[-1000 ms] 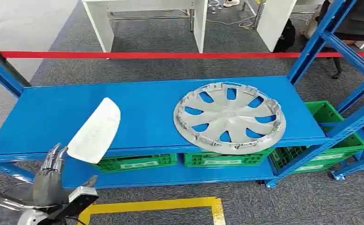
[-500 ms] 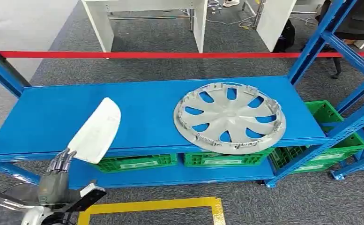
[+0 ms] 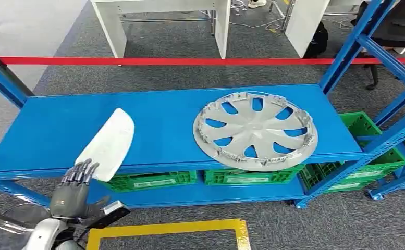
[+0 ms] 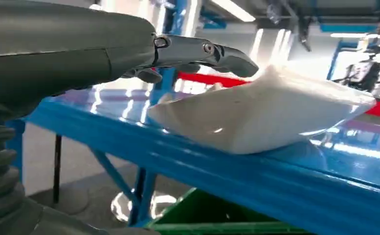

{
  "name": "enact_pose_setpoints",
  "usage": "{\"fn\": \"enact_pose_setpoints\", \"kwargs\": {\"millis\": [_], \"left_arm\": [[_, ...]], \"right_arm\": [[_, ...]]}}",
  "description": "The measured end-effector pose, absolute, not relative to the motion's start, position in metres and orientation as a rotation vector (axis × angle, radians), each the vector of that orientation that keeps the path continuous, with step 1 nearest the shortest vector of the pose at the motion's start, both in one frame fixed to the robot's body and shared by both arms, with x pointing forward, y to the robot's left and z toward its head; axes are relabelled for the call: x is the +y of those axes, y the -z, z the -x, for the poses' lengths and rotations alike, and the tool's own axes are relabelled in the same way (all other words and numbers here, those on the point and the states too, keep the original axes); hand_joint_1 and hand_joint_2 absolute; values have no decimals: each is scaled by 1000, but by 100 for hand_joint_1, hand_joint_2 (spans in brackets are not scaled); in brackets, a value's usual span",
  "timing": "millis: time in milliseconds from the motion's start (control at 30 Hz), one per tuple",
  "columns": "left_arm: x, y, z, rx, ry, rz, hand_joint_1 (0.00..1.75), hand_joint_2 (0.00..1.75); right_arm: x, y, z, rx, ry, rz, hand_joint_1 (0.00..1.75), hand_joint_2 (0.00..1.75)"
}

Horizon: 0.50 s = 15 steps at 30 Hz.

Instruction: Take the parts from the cabinet and place them on the table.

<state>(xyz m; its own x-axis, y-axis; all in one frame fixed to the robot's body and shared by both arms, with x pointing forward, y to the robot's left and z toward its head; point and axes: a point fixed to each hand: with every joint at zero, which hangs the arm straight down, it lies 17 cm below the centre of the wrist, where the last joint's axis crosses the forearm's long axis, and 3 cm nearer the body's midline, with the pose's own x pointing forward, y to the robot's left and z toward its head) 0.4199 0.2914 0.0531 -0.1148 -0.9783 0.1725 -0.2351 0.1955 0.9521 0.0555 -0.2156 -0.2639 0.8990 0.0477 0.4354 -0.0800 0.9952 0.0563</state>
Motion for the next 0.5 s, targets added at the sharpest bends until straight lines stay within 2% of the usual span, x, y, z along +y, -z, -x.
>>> {"fn": "enact_pose_setpoints", "kwargs": {"millis": [433,500], "left_arm": [[291,-54,-436,-1519,1079,-1242,0,175],[291,-52,-438,-1511,1085,-1240,10,175]], "right_arm": [[-219,265,-54,-443,-93,-77,0,0],[-219,265,-54,-442,-95,-76,0,0]]}}
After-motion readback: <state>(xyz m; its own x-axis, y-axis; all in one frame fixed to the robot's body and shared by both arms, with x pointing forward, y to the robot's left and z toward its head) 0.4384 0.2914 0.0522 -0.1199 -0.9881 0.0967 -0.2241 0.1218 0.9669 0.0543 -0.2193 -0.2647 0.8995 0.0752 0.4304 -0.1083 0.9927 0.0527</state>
